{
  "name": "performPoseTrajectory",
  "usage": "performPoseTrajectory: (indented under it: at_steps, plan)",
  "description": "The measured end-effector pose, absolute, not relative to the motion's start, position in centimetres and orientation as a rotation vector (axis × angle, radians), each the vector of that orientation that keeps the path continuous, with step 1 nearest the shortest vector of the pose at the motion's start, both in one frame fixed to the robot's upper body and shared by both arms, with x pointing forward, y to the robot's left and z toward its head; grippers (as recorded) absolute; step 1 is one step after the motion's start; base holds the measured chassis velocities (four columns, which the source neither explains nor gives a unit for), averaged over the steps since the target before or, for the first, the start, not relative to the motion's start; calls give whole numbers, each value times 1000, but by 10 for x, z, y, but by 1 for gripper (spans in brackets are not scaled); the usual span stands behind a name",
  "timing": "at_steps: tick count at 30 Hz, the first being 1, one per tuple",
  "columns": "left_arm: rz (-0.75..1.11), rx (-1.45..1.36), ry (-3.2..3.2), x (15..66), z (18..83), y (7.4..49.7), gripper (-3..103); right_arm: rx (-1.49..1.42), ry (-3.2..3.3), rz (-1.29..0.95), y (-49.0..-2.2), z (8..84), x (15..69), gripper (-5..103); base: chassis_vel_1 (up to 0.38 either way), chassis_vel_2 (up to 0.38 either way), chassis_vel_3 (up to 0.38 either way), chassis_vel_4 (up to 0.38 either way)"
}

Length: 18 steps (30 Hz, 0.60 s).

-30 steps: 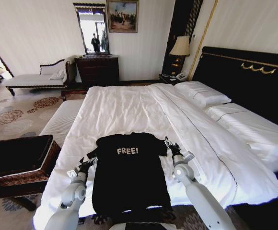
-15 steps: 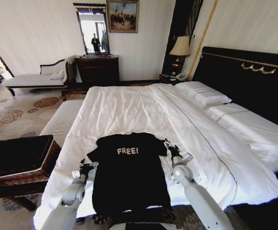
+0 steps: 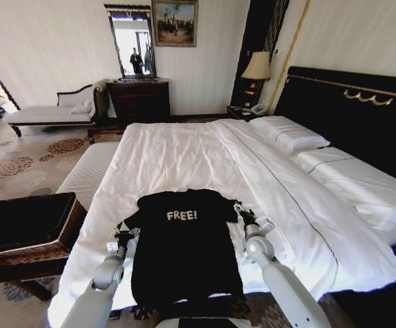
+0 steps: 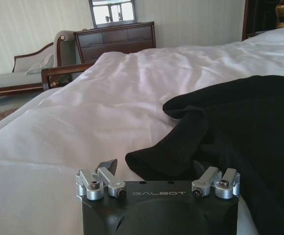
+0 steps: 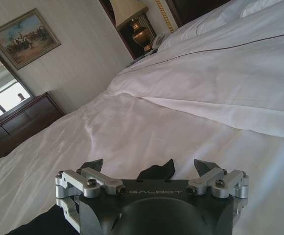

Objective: Fold the clothes on the bed and place them into the basket.

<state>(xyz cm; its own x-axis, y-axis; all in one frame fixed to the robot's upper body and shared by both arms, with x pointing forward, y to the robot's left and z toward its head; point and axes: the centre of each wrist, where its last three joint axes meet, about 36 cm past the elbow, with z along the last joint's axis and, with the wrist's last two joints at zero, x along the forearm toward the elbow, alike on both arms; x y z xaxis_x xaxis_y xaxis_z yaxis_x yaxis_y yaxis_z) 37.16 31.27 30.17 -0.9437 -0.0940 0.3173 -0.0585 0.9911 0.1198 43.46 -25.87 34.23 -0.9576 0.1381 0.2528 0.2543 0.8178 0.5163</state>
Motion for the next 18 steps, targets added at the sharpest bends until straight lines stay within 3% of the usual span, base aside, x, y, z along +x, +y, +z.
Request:
performPoseTrajectory:
  at_steps: [7, 10, 12, 17, 18]
  plan:
    - [-158, 116, -2818, 376, 301, 316, 78, -309, -2796, -835, -258, 342, 434, 100, 0, 0, 0, 0]
    - [-151, 114, -2826, 378, 301, 315, 62, -311, -2793, -832, -259, 341, 433, 100, 0, 0, 0, 0]
    - [-149, 114, -2827, 379, 300, 315, 62, -312, -2792, -831, -259, 341, 433, 100, 0, 0, 0, 0]
    - [-145, 112, -2835, 380, 300, 314, 36, -317, -2791, -822, -261, 339, 432, 100, 0, 0, 0, 0]
    - [-145, 112, -2835, 380, 300, 314, 36, -317, -2791, -822, -261, 339, 432, 100, 0, 0, 0, 0]
